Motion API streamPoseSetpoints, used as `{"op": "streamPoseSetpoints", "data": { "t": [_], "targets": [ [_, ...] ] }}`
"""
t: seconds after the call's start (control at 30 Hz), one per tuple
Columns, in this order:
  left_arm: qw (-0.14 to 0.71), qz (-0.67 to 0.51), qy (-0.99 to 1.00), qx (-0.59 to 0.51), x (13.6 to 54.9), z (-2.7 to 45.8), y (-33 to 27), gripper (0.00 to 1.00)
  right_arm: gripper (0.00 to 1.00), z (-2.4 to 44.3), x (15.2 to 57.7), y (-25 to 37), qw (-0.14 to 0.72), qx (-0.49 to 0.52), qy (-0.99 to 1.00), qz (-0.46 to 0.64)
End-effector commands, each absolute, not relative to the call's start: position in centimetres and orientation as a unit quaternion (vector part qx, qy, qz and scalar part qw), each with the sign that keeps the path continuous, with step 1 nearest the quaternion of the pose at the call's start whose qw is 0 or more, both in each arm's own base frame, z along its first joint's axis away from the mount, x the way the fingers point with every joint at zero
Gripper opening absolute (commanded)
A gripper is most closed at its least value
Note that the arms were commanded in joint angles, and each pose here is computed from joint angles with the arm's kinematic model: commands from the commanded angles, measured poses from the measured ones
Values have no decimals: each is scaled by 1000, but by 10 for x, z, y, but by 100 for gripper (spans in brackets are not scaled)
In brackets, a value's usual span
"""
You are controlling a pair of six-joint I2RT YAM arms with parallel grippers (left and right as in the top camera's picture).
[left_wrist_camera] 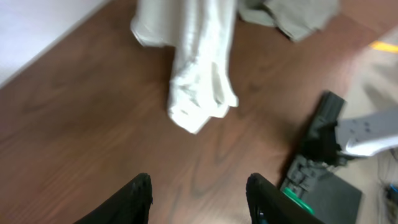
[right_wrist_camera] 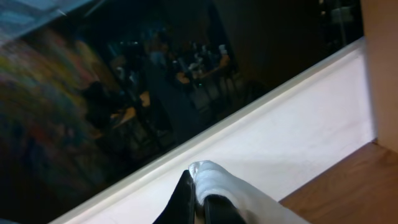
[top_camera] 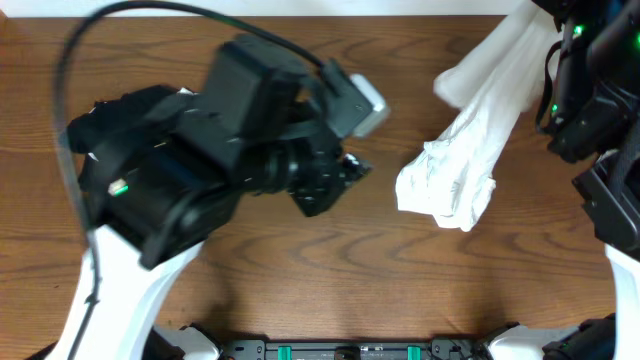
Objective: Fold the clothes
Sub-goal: 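Reach the left gripper to the hanging shirt's lower corner and grasp it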
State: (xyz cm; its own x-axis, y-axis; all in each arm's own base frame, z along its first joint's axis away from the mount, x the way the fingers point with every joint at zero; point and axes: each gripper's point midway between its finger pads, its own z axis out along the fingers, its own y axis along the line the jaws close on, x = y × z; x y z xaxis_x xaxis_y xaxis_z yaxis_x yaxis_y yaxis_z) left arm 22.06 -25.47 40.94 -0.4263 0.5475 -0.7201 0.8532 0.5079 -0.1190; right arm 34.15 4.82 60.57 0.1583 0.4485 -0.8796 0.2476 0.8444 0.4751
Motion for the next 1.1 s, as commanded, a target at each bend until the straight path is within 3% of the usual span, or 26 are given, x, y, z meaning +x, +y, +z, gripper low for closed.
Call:
{"op": "streamPoseSetpoints", "data": {
  "t": [0.0,0.3,0.6,1.07],
  "targets": [
    [279,-268,792,473,220,381,-282,52,2,612,337,56,714,270,639,96],
    [313,-275,773,479,269,313,-330,52,2,614,334,65,717,252,642,99],
    [338,-271,754,494,300,273,-357,63,1,628,322,84,729,213,640,113],
    [305,-310,743,508,300,247,-378,65,2,636,316,98,738,193,634,128]
  ]
}}
